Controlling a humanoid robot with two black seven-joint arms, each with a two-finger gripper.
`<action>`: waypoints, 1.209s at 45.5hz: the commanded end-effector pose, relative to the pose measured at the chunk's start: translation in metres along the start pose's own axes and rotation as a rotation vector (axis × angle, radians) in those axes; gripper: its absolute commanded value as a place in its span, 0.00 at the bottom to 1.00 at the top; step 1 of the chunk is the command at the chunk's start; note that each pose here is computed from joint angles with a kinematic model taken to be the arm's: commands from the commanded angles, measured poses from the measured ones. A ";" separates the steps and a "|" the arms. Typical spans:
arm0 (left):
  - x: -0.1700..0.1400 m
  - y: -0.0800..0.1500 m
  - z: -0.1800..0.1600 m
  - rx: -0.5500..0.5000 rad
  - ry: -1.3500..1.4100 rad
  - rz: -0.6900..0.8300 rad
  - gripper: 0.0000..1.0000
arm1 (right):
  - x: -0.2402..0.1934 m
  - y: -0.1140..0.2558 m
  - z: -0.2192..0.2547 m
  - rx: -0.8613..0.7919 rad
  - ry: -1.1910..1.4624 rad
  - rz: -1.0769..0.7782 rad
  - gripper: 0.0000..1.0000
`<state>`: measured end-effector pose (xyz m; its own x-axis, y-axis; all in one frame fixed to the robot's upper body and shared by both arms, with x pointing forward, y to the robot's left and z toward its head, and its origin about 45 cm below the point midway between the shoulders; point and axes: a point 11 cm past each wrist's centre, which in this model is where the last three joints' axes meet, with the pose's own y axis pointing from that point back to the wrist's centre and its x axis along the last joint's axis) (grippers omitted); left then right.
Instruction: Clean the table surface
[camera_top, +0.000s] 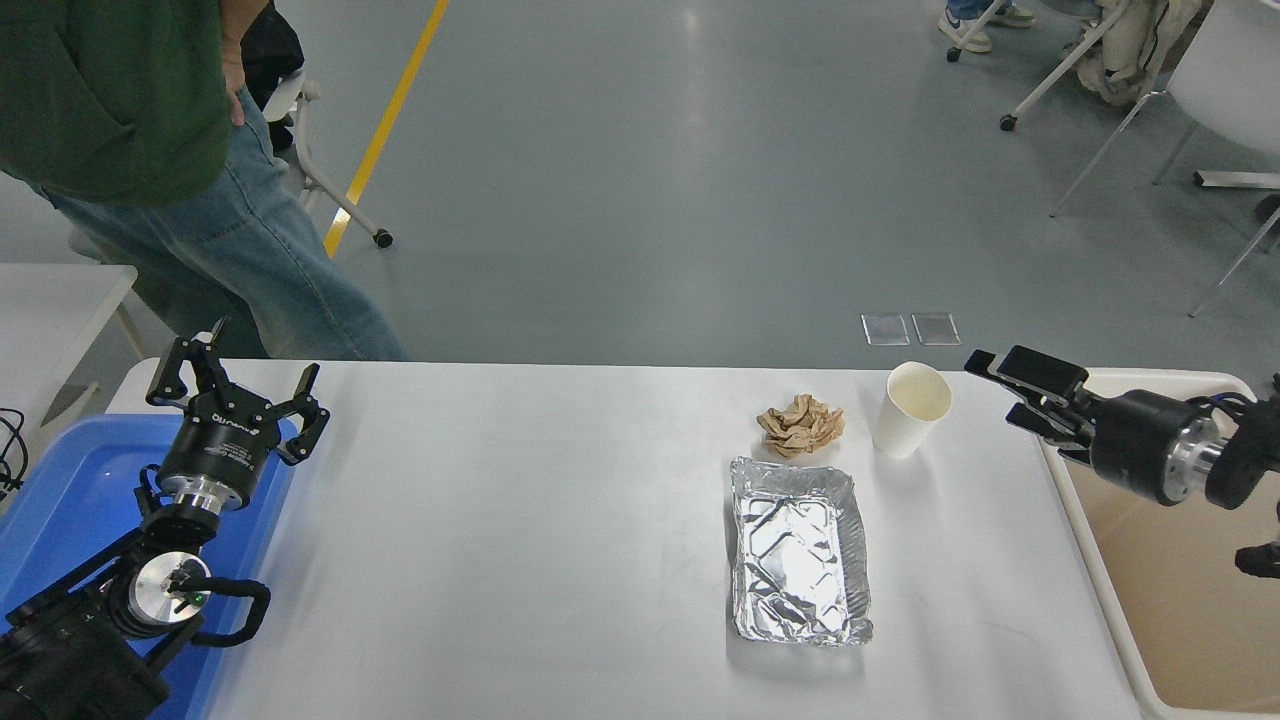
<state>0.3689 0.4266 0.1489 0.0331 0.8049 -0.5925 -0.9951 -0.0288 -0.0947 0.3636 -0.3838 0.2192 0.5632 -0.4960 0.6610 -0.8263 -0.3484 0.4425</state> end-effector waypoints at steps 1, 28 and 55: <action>0.000 0.000 0.000 0.000 0.000 -0.001 0.99 | -0.001 -0.018 0.031 -0.113 0.135 0.036 0.99; 0.000 0.000 0.000 0.001 0.001 -0.001 0.99 | -0.027 -0.071 0.013 -0.127 0.220 -0.006 0.99; -0.001 0.000 0.000 -0.002 0.004 -0.005 0.99 | -0.026 -0.107 0.007 -0.167 0.325 0.053 0.99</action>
<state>0.3691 0.4263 0.1495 0.0371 0.8034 -0.5943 -0.9949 -0.0263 -0.0976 0.4253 -0.3451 0.1522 0.5290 -0.2466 0.8120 -0.8474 -0.2039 0.4902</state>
